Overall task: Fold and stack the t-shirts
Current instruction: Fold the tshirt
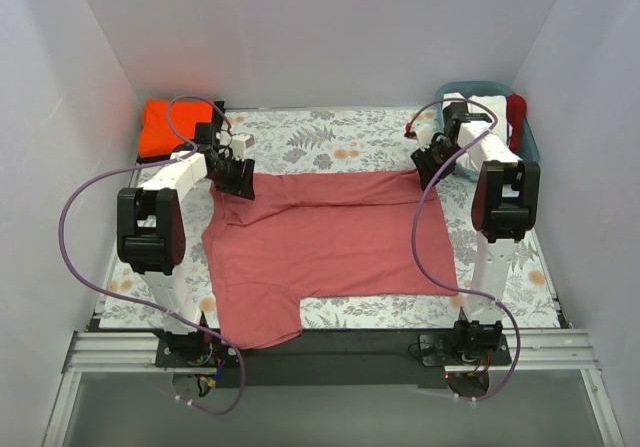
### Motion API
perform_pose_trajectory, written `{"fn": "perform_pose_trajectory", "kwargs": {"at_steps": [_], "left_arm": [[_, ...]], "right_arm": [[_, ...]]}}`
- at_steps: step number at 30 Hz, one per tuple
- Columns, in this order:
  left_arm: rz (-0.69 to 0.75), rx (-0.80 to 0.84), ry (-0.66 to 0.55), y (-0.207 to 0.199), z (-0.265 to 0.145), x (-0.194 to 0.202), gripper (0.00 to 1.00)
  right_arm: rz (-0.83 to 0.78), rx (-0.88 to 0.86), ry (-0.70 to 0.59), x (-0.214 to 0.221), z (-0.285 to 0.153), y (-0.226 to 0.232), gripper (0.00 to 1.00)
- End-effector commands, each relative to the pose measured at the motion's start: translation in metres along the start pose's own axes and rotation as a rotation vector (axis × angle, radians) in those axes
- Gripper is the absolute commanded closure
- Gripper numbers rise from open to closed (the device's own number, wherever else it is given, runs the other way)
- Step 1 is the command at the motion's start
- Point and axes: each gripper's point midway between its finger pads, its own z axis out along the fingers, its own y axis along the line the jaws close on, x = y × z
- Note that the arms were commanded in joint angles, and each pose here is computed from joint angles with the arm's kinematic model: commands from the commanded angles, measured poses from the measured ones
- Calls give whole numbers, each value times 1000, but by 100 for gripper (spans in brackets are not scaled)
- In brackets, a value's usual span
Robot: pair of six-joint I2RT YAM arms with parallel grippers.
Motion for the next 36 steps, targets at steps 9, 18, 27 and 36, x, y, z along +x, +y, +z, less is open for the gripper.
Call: {"fn": "perform_pose_trajectory", "kwargs": {"at_steps": [9,18,27,36], "left_arm": [[28,-12,-53,-3,-15,-14,54],[27,-8,-47,-4,-14,-9,54],[24,-6,-48,-3,-12,-10,54],[23,-11,-42,-2,-11,-8,53]], "right_arm": [[134,-9,31,7,3,-2,61],[177,-20,28,4,13,-8,56],[188,-13,-5,-9,9,-13,52],[191,-36,19,0,15,-7,70]]}}
